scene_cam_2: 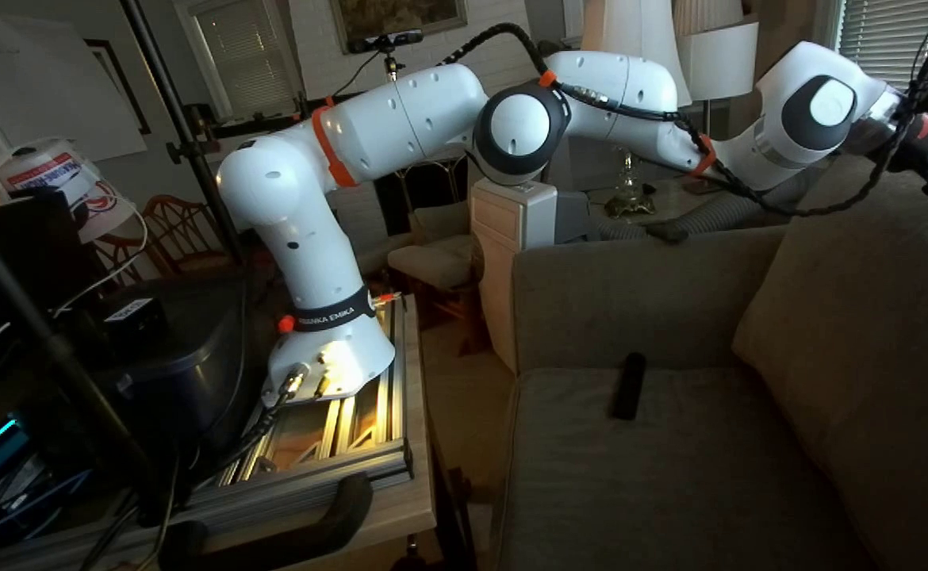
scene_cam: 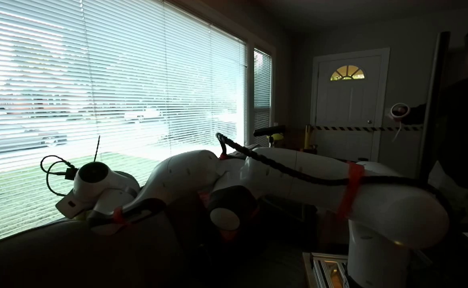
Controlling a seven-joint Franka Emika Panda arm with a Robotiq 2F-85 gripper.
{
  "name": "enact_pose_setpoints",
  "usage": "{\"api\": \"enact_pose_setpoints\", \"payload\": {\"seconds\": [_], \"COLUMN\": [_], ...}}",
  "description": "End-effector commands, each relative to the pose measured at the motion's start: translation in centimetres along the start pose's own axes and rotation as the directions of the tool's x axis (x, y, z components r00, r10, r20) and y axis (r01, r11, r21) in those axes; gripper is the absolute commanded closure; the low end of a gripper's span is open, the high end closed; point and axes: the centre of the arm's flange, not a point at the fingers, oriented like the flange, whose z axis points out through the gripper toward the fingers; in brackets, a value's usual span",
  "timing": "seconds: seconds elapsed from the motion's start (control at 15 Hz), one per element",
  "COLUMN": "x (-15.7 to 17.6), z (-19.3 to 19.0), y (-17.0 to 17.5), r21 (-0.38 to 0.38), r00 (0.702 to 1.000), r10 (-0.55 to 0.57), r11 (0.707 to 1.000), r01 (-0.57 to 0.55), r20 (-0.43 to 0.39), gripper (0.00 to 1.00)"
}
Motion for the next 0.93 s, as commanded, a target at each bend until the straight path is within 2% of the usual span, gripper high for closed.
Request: {"api": "enact_pose_setpoints", "payload": {"seconds": [0.0,0.53,0.87], "x": [1.7,2.4,-0.3], "z": [1.8,0.0,-6.1], "y": [1.4,3.5,7.2], "r21": [0.051,0.022,-0.011], "r00": [1.0,0.999,0.996], "r10": [-0.012,-0.035,-0.037], "r11": [0.999,0.999,0.999], "r01": [0.013,0.036,0.036], "r20": [-0.027,-0.032,-0.085], "gripper": [0.0,0.0,0.0]}}
